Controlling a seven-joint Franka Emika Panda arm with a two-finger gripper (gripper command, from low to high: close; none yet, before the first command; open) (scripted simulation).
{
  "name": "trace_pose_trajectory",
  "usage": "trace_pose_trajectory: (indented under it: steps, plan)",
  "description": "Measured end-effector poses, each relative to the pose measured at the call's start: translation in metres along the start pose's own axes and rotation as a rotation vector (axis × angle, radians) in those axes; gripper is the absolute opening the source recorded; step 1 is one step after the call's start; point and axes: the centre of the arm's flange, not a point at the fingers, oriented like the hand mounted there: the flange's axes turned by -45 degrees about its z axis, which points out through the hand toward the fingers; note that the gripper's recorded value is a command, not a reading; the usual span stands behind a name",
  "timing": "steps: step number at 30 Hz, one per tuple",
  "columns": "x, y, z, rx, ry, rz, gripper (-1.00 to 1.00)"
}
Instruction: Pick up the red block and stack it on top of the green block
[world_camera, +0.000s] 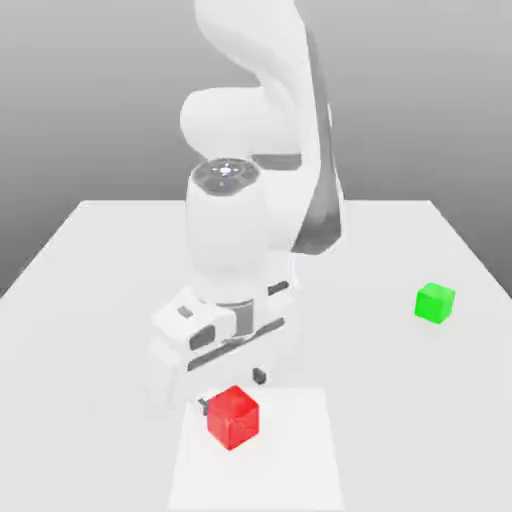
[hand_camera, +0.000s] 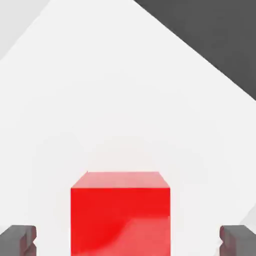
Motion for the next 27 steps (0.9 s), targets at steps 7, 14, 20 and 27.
trace_pose_trajectory:
  steps: [7,14,20,27]
  plan:
    - [-0.003,-0.002,0.021,0.003,-0.006,-0.003,-1.00]
    - [0.000,0.000,-0.001,0.001,-0.001,0.000,-1.00]
    - [-0.002,-0.002,-0.036,0.003,-0.006,-0.002,-1.00]
    - [0.058,-0.094,-0.080,-0.018,-0.017,-0.001,-1.00]
